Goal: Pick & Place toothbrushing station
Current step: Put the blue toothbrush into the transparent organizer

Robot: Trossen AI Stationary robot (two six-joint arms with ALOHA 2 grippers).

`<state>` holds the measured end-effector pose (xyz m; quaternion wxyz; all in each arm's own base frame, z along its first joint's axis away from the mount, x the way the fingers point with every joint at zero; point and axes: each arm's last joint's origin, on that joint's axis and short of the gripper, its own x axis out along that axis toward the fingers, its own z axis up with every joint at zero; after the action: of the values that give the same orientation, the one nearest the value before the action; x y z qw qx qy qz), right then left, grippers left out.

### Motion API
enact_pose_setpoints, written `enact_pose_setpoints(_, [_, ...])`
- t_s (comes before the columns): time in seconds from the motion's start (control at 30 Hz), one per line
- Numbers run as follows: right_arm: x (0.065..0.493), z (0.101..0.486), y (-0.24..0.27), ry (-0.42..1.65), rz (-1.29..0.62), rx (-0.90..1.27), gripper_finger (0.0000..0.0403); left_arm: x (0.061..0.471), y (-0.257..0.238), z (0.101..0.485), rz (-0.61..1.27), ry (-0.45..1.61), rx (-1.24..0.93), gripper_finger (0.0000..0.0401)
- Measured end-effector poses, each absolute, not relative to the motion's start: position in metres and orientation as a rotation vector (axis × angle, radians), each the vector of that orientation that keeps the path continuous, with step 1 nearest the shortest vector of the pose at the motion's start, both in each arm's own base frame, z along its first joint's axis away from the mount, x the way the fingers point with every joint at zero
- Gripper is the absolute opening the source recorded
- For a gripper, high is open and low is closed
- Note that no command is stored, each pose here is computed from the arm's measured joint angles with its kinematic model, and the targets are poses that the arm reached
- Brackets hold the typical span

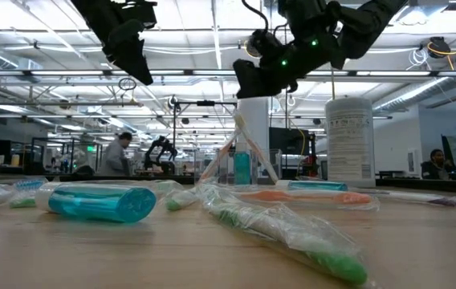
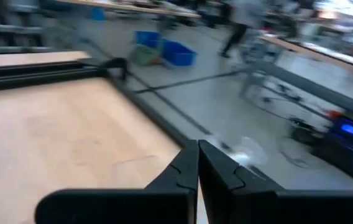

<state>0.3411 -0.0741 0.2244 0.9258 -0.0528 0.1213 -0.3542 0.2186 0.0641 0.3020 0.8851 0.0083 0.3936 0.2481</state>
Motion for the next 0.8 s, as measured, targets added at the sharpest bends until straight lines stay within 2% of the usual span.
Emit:
enact_pose_setpoints(0.37, [0.342,0.207,-0.049,0.422,-0.369,-0.036,0.0,0.22,0.062,0.302,0.484,0.799,-0.075,0.0127])
enact_pose_setpoints(0.6, [0.33,0.199,-0.035,0.596,-0.337,-0.041,0.0006,0.222,0.05,0.296,0.312,0.818,-0.167,0.0127])
enact_pose_setpoints(0.8, [0.325,0.201,-0.034,0.634,-0.33,-0.049,0.003,0.221,0.033,0.272,0.206,0.898,-0.167,0.0127])
